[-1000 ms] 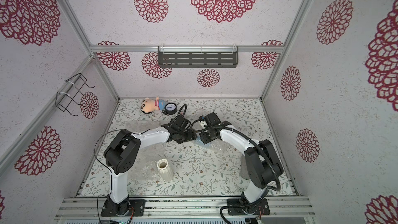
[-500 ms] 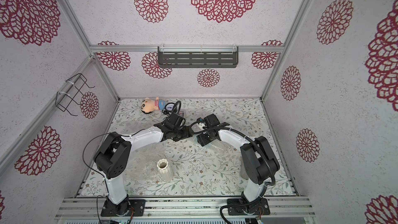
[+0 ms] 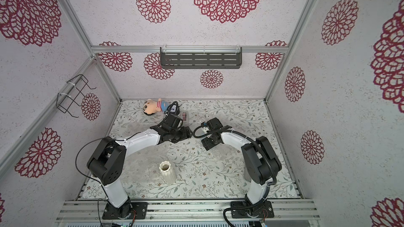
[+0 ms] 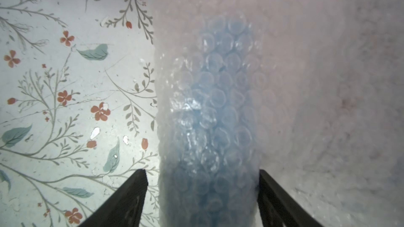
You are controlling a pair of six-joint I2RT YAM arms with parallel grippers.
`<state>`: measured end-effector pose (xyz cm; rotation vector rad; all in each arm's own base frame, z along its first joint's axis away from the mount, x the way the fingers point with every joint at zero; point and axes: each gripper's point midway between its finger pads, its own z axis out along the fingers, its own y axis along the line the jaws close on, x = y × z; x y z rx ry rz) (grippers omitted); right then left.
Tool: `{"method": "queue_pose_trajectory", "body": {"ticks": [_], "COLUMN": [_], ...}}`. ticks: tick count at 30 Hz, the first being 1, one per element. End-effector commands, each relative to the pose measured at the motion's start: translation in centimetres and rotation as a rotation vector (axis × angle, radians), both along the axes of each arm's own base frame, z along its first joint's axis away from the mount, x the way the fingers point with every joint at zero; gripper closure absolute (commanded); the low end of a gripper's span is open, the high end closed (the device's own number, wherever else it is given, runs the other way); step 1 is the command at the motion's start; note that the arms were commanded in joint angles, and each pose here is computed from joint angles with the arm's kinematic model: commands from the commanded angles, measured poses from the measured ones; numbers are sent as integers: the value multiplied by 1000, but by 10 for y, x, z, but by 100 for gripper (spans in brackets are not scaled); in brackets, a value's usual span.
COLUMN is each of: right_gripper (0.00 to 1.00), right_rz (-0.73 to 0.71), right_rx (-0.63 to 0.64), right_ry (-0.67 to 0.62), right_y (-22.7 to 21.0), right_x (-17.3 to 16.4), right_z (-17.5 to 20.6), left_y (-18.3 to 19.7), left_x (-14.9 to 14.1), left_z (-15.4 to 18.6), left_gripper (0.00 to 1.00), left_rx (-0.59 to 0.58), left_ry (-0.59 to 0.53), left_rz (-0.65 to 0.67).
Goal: Wrap vases in bubble wrap
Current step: Wrap the vase in bubble wrap.
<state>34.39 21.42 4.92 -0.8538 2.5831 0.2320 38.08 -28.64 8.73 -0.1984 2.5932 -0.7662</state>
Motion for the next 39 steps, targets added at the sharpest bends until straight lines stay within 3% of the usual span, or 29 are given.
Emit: {"method": "queue_pose_trajectory", "body": {"ticks": [1, 16, 26, 33, 38, 39], "right_gripper": [21, 43, 44, 43, 41, 40], "right_rz": [17, 66, 54, 47, 43, 46], "right_rx": [0, 101, 131, 130, 132, 136], "right_ry": [18, 80, 83, 69, 54, 55], "right_y": [5, 47, 50, 49, 47, 47], "right_x": [-2, -43, -55, -55, -55, -56], "right_z": [-1, 1, -10, -10, -8, -8], "left_y": [-4, 10, 0, 8, 12, 14], "left_x": [1, -22, -16, 4, 3, -1], "left_z": [10, 2, -14, -35, -50, -68], "left_gripper": [22, 21, 20, 19, 21, 23], "left_rx": [-36, 6, -11, 92, 119, 149], "left_ry": [-18, 20, 62, 96, 119, 158], "left_rz": [6, -26, -16, 52, 76, 70]}}
